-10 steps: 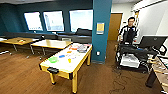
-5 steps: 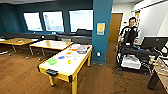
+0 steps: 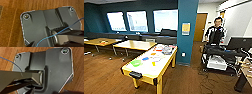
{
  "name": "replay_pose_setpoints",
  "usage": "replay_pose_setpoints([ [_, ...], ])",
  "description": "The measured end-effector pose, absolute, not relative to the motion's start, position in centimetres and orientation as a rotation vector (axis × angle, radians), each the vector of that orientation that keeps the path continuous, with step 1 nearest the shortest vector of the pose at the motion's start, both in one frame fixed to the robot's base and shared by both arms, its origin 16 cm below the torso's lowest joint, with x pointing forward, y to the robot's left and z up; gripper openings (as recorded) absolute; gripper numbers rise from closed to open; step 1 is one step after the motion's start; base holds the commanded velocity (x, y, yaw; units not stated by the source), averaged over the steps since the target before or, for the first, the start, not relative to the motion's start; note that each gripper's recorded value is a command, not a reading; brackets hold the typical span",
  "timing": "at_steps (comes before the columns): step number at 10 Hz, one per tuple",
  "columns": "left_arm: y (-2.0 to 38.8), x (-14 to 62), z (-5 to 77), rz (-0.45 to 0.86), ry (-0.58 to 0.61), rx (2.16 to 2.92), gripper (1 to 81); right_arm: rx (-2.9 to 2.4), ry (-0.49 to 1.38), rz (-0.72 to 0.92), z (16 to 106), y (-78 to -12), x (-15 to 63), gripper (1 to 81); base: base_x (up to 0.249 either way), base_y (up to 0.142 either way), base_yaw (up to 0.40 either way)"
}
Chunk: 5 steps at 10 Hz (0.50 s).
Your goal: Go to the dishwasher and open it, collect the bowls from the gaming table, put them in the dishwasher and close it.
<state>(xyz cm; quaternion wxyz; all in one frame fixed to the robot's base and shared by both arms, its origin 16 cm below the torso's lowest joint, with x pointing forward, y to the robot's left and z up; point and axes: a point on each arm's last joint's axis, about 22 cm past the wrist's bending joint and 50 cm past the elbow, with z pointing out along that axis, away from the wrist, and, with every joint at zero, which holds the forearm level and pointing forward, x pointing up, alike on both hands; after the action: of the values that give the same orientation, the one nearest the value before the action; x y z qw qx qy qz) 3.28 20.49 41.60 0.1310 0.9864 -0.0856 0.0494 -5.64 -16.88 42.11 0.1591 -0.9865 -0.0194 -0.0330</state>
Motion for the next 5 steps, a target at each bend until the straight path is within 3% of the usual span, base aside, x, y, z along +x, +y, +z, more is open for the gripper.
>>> replay_pose_setpoints([
  [5,20.46,3.24,41.60,0.143,-0.249,2.864,81.1,-2.818,-0.055,-0.092,42.13,-16.73,-5.85,81.1,0.101,0.084,0.000],
])
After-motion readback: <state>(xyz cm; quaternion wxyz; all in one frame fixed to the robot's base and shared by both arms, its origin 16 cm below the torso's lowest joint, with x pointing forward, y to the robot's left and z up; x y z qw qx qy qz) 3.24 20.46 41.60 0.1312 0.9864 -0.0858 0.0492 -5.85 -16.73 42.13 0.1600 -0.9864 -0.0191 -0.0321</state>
